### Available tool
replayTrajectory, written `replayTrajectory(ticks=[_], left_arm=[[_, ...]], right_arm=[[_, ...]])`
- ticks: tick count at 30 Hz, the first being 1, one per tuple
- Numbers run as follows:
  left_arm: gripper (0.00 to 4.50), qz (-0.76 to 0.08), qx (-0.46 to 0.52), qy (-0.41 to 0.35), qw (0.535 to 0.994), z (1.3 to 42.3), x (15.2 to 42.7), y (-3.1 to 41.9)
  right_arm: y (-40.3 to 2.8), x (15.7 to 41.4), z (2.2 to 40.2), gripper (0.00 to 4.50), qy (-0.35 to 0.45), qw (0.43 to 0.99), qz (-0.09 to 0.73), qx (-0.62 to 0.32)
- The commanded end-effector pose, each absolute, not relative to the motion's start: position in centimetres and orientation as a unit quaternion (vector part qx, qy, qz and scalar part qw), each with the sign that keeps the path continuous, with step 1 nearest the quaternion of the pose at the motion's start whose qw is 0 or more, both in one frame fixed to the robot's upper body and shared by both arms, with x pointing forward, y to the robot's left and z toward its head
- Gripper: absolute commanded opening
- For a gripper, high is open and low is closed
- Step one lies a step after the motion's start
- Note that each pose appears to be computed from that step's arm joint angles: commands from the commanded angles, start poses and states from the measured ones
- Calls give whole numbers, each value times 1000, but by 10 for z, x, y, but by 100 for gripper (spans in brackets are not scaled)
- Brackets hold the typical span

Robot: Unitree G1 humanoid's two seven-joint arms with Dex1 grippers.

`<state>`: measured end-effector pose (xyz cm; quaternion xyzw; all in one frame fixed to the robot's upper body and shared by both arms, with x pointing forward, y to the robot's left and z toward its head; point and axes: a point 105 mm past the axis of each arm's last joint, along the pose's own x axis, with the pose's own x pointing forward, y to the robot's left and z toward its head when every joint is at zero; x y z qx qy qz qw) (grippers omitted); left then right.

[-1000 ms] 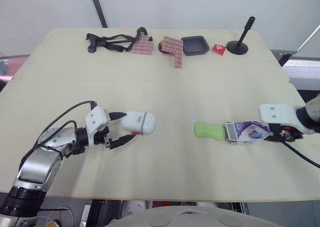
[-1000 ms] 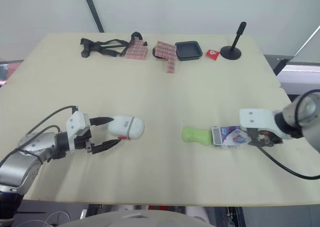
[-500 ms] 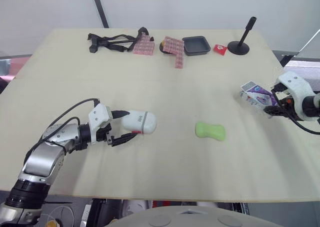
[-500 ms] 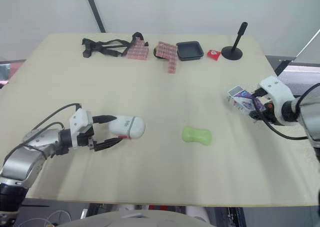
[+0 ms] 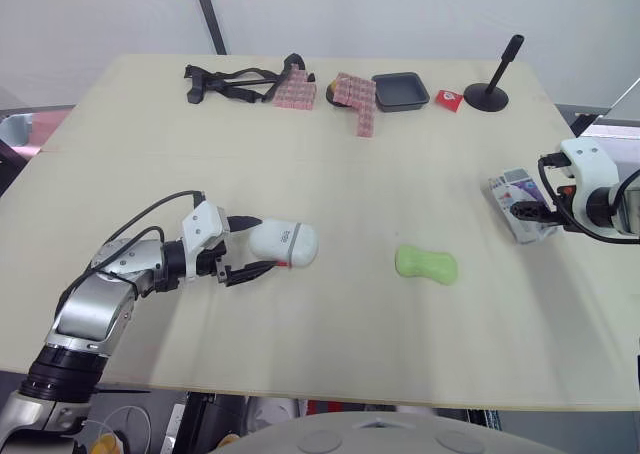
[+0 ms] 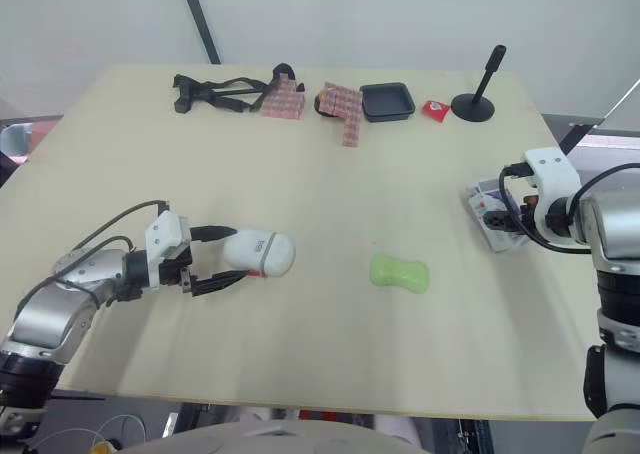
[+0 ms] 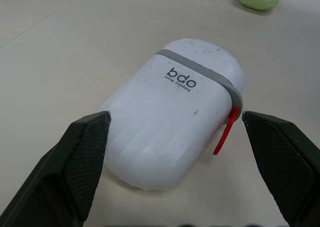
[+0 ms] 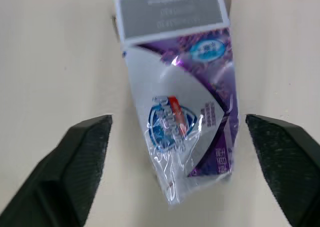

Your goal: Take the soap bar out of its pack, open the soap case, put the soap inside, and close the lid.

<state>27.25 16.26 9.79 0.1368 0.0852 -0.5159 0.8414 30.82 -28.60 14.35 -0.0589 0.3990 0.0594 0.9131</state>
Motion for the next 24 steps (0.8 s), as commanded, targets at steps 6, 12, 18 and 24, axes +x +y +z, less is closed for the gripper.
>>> replayTrajectory(ticks=[6,12,18,24], left_arm=[[450,-512,142,89,842,99,270,168],[450,-495,144,86,853,104,274,177],[450,-482,163,82,857,108,278,185],[450,-484,190,76,851,114,279,191]], right_arm=[[-254,301,214,448,261,920,198,-215],[-182,250,219,448,133,830,464,-279],[-165,223,189,448,87,780,565,-254],[-153,235,185,448,44,803,562,-194]])
